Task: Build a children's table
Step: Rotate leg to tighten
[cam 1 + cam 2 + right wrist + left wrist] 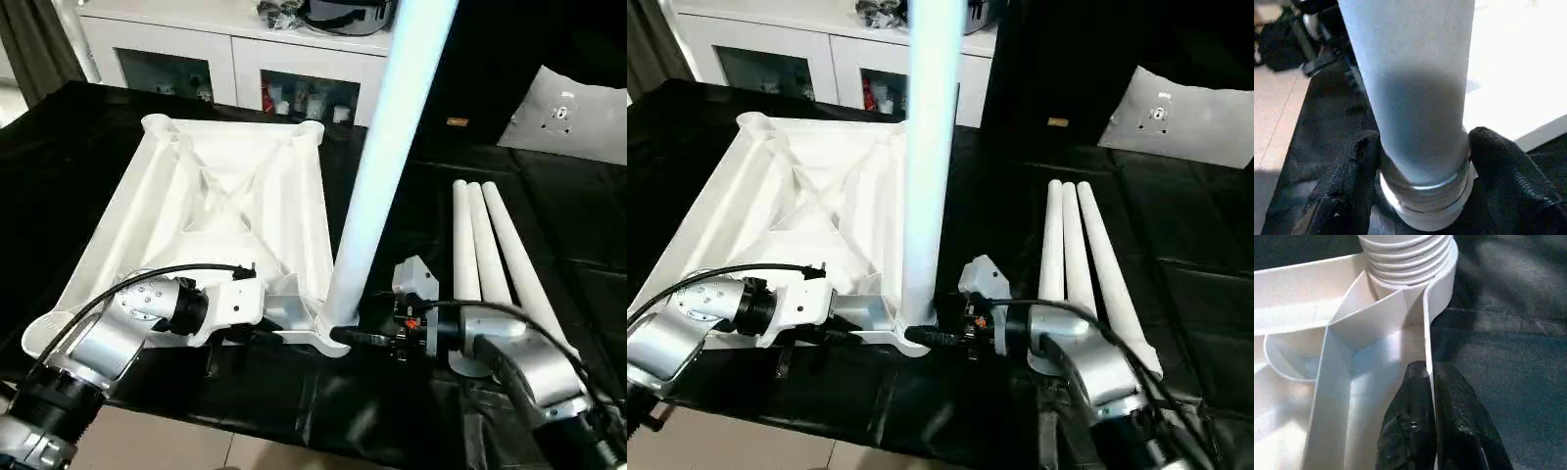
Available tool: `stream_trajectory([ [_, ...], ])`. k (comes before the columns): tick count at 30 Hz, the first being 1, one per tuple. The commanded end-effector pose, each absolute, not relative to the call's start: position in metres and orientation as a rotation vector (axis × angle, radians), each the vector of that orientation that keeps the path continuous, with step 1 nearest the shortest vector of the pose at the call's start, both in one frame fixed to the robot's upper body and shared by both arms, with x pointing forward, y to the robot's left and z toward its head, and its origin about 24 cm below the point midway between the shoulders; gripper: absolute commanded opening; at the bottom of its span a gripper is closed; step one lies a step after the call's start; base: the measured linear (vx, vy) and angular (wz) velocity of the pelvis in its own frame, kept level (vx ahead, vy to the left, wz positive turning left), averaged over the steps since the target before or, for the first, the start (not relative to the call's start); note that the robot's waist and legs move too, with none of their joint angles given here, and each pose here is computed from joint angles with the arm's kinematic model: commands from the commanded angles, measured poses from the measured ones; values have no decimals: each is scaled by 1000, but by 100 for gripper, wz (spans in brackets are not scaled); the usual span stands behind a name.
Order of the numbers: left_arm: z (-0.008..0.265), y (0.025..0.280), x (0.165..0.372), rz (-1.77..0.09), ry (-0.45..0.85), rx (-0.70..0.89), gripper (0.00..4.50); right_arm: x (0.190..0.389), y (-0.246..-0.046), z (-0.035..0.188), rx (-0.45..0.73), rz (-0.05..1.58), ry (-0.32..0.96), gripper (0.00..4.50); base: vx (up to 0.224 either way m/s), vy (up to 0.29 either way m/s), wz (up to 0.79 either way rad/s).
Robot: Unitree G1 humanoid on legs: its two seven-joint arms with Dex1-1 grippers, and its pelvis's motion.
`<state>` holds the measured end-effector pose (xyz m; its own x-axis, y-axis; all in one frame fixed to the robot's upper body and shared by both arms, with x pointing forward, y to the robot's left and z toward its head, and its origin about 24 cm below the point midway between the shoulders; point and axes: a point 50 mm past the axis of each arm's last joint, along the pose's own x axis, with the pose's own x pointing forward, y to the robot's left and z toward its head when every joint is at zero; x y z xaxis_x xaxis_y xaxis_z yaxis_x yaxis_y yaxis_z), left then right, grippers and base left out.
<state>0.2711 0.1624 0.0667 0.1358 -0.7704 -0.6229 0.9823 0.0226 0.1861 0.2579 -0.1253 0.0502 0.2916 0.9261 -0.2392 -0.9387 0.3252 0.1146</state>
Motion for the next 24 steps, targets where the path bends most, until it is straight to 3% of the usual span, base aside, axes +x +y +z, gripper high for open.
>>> stream_trajectory([
  [1,74,149,271,-1400,331,648,0,250,-121,35,-26,1233,357,264,0,0,0],
  [10,81,132,268,-1222,291,470,0,256,-112,17,-40,963,368,263,0,0,0],
  [18,91,94,266,-961,260,349,0,287,-92,10,153,554,384,263,0,0,0],
  [24,98,73,272,-861,207,334,0,301,-82,12,189,444,387,253,0,0,0],
])
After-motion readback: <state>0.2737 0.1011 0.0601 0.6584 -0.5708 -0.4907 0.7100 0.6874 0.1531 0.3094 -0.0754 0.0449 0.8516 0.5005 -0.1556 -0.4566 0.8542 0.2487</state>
